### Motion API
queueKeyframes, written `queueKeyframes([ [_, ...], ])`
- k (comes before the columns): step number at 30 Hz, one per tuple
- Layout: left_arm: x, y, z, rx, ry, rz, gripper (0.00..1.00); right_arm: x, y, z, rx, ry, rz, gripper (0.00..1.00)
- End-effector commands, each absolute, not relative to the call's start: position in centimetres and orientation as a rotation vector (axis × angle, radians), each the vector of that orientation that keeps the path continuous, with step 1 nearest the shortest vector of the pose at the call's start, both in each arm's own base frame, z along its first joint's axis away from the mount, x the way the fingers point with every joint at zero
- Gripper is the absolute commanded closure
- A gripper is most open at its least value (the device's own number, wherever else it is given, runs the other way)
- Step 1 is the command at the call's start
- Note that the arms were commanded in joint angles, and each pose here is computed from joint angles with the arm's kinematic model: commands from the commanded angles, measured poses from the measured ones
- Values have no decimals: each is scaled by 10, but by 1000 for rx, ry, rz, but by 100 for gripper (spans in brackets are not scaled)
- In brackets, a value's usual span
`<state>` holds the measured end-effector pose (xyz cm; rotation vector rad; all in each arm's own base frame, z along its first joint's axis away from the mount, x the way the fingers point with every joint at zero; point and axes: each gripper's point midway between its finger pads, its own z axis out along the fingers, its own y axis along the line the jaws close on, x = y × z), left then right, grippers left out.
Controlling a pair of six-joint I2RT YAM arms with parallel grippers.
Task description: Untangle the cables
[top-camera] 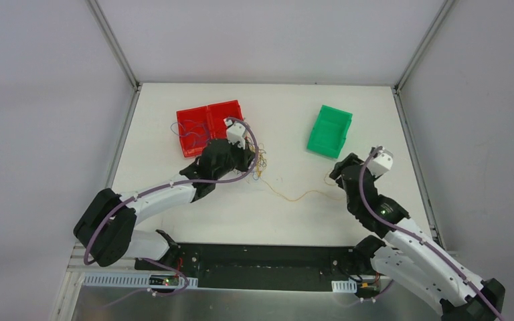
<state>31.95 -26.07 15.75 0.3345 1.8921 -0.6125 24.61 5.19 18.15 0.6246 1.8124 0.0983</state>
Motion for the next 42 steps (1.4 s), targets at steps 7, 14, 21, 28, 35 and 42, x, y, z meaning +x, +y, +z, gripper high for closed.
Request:
queueKeyframes([
  [7,299,-293,196,578,1740,-566,100,237,208,164,-59,1993,782,34],
  [14,294,-288,202,586,1738,-560,100,217,261,153,-402,1958,907,34],
  [21,287,-290,207,599,1739,-593,100,192,299,149,-694,1824,960,36],
  [28,277,-290,217,611,1708,-646,100,214,310,137,-683,1855,836,40],
  [35,271,-294,227,570,1696,-719,100,226,317,140,-616,1863,834,80],
  [42,296,-247,218,314,1755,-530,100,250,271,155,-256,1830,719,100],
])
